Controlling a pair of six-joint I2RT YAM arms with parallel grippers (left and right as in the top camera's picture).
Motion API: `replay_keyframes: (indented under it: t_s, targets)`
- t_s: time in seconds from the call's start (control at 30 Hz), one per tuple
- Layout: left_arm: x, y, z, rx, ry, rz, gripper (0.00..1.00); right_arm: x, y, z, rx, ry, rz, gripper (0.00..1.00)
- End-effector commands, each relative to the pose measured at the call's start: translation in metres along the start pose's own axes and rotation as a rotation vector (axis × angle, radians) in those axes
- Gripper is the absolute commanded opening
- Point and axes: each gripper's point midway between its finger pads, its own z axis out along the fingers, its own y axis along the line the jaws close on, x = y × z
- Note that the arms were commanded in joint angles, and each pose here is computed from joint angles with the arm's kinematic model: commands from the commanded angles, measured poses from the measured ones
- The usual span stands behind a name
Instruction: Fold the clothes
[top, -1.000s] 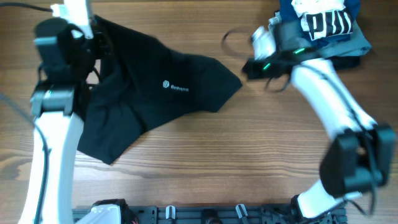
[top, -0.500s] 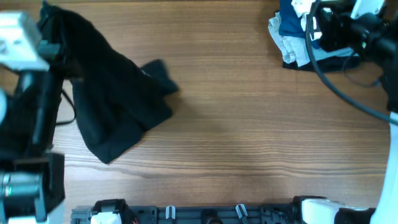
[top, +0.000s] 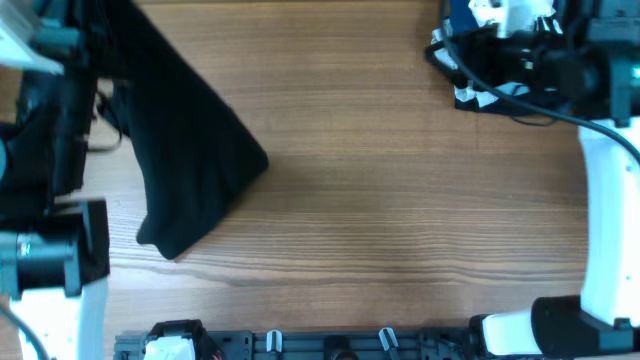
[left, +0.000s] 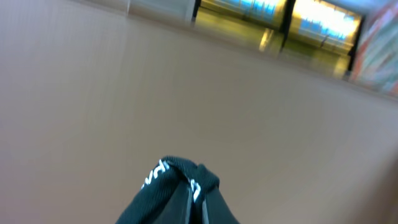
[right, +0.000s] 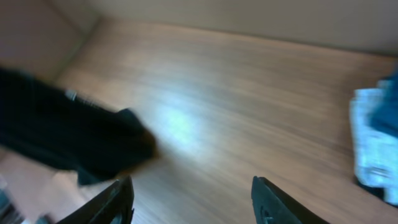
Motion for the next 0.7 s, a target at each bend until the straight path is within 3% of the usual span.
replay_keyframes:
  t_s: [0.0,0.27,0.5,0.67]
  targets:
    - [-0.004,-0.002,0.024,0.063,-0.064,-0.168,0.04,0.004,0.038,0.029,-0.128,0.047,-0.067,0.64]
    - [0.028,0.007,0.057,0.047,-0.049,-0.222,0.04,-0.004,0.116,0.077,-0.272,0.039,-0.145,0.73]
    - [-0.016,-0.019,0.05,0.08,-0.106,-0.156,0.04,0.013,0.153,0.153,-0.352,0.112,-0.161,0.85]
    - [-0.035,-0.027,0.044,0.079,-0.089,-0.159,0.04,0.032,0.165,0.201,-0.372,0.156,-0.198,0.86]
